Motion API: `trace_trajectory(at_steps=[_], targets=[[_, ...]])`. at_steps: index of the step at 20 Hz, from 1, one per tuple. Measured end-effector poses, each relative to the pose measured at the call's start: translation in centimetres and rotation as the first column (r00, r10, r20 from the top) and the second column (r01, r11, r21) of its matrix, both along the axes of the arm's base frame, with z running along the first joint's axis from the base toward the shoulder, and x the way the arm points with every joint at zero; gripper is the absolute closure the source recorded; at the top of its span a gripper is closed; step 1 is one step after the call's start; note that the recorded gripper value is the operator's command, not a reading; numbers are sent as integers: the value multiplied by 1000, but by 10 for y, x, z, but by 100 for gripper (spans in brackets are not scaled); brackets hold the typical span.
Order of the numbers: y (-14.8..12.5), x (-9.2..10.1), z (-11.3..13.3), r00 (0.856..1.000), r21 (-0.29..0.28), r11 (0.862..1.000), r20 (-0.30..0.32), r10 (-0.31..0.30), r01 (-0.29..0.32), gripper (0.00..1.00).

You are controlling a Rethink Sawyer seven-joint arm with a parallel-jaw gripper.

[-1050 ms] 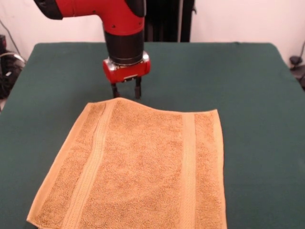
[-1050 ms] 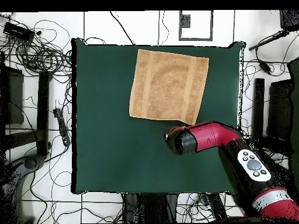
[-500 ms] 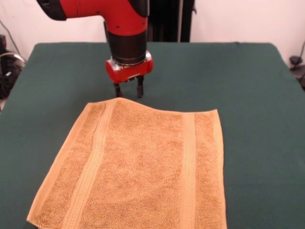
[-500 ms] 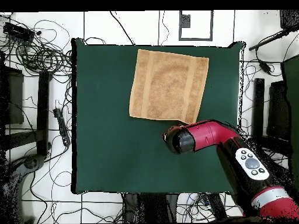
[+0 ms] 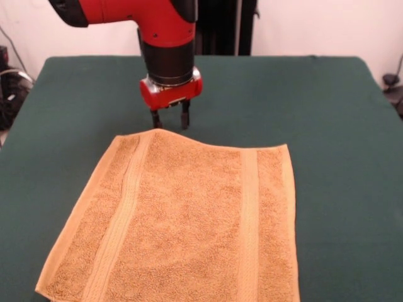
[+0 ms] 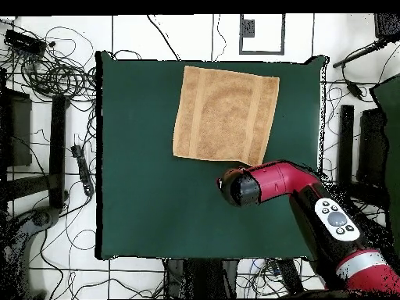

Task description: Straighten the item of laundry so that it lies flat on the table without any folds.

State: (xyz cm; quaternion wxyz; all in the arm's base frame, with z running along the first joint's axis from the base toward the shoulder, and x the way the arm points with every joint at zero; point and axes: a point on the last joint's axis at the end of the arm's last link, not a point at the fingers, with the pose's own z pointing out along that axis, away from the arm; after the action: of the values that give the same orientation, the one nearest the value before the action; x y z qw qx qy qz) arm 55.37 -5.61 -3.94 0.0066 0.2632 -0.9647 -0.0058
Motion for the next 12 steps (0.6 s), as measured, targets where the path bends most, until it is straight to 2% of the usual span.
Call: trace_trajectory(at_steps=[6,10,12], targets=[[-1,-2,0,1000,-6,1000,-18,14,-14,0],[-2,-5,-1,998,-16,998,-29,57,-57,0],[-2,-7,-2,994,-24,995,-33,100,-101,0]])
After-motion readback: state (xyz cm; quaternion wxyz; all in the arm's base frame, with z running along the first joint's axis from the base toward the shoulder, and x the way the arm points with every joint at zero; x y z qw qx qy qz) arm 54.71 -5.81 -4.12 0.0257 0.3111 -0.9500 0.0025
